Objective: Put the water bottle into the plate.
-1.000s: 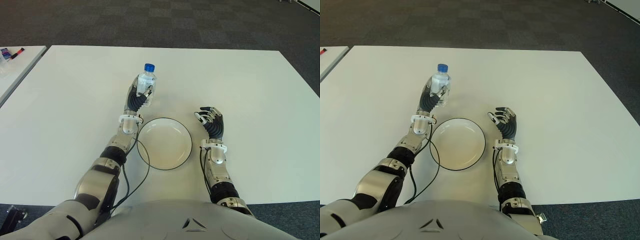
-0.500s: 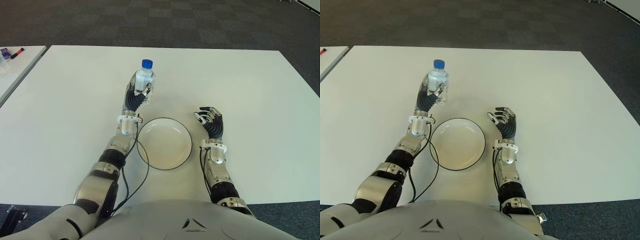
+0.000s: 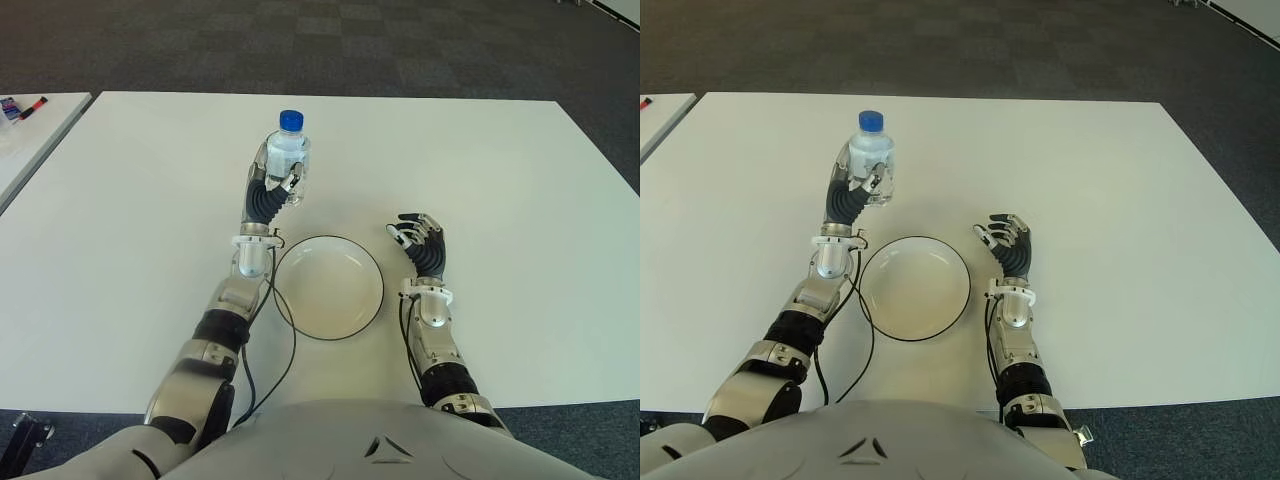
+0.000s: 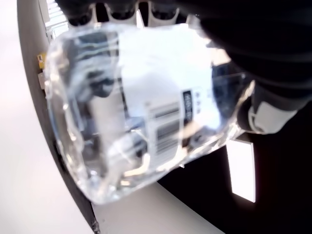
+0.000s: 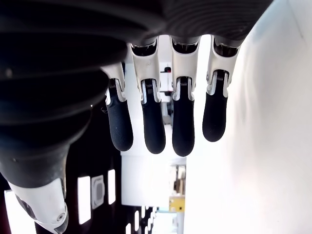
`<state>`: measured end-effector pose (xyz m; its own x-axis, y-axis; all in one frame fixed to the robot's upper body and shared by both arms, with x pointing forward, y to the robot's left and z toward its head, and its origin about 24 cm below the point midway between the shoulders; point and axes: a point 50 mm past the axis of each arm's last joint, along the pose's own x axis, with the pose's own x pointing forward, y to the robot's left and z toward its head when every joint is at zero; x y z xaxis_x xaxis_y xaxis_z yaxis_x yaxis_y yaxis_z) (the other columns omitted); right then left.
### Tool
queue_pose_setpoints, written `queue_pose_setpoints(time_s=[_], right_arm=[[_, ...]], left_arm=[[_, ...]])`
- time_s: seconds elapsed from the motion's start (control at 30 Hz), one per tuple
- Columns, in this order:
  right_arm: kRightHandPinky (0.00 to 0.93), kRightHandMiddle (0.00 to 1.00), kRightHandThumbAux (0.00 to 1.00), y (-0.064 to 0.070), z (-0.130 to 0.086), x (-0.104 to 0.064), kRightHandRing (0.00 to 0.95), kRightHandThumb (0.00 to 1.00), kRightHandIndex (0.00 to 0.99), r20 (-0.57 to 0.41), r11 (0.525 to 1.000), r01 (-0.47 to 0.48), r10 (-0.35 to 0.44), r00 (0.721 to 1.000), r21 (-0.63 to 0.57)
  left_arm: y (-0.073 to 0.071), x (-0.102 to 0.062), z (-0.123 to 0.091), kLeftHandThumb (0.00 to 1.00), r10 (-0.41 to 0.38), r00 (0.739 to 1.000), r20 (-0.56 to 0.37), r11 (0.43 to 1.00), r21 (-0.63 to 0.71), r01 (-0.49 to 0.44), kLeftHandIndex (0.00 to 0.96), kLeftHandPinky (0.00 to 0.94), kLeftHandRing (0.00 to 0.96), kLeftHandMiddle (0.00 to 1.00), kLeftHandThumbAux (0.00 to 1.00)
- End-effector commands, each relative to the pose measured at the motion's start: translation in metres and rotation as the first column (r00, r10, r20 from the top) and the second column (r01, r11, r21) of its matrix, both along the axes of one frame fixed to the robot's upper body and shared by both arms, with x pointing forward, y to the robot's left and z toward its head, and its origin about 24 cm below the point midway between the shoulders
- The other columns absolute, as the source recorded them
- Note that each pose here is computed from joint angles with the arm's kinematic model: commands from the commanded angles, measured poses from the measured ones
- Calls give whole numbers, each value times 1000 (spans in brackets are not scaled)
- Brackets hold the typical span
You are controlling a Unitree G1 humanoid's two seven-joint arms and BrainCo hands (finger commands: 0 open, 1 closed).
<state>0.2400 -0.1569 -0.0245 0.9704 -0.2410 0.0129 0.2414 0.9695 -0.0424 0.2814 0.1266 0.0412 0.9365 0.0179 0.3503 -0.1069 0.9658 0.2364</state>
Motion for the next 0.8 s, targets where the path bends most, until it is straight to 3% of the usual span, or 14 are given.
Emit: queue_pose_setpoints(time_s=[0.03, 0.8], right_arm=[[441, 410, 724, -1, -17, -11, 432, 696, 417, -99, 1000, 10, -10, 995, 2], [448, 412, 724, 0, -18, -9, 435, 695, 418, -95, 1000, 12, -11, 995, 6]], left_arm=[[1, -6, 3, 904, -3, 1000, 5, 1000, -5, 3, 265, 425, 410, 386, 508], [2, -26, 3, 871, 4, 1000, 25, 1000, 21, -4, 262, 394, 388, 399, 479]])
